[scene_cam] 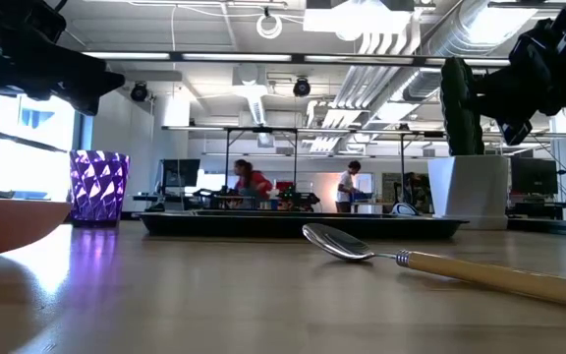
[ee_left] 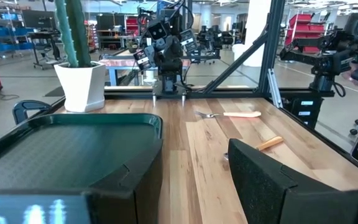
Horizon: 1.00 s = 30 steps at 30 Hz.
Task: Pick and place plate/cup/fork/spoon on tray
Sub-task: Put the orange fork on the serving tray
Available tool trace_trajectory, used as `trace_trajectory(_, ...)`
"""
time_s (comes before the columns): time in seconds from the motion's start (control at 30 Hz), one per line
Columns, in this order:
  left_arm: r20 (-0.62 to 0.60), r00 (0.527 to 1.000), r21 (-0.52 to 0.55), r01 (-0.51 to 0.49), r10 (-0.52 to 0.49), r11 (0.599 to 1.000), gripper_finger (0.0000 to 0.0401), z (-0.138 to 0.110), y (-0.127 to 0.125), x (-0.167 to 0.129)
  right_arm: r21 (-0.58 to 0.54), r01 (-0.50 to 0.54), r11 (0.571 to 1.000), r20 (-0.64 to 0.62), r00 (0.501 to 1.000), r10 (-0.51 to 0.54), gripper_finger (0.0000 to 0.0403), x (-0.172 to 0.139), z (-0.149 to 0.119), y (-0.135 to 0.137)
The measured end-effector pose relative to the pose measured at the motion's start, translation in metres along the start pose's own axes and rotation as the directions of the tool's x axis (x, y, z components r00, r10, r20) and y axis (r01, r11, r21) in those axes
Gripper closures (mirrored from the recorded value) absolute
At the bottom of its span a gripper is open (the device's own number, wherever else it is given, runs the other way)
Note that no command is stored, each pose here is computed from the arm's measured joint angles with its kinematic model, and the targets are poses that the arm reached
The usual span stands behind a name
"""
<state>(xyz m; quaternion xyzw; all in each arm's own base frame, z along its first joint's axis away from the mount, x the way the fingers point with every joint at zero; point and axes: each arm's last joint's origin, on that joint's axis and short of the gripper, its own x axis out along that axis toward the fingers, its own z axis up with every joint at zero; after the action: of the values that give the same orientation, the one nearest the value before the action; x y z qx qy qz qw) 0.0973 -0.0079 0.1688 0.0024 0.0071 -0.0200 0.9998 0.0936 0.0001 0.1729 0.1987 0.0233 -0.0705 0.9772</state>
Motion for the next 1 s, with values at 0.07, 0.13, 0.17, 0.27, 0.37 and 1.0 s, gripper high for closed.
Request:
trace_trajectory(0.07,0.002,1.000,0.000,-0.003,0.003,1.000,0.0231,0.000,0.000,0.000,0.003,-0.006,1.000,0.016,1.000,0.006,0.0276,0.000,0.002,0.001)
trace_trajectory(0.13,0.001,1.000,0.000,-0.003,0.003,1.000,0.0231,0.000,0.000,0.000,0.022,-0.014,1.000,0.030,0.999,0.013,0.0276,0.000,0.003,0.001)
trace_trajectory(0.17,0.001,1.000,0.000,-0.003,0.003,1.000,0.0231,0.000,0.000,0.000,0.050,-0.019,0.999,0.037,0.999,0.017,0.0276,0.000,0.004,0.002)
trace_trajectory(0.27,0.001,1.000,0.000,-0.005,0.005,1.000,0.0231,0.000,0.000,0.000,0.148,-0.040,0.988,0.063,0.998,0.031,0.0276,0.000,0.006,0.003)
trace_trajectory(0.37,0.002,1.000,0.000,-0.005,0.005,1.000,0.0231,0.000,0.000,0.000,0.207,-0.069,0.976,0.111,0.993,0.047,0.0276,-0.001,0.011,0.005)
trace_trajectory(1.0,0.001,1.000,0.000,-0.006,0.006,1.000,0.0231,0.000,0.000,0.000,0.428,-0.373,0.823,0.381,0.901,0.210,0.0276,-0.020,0.065,0.026)
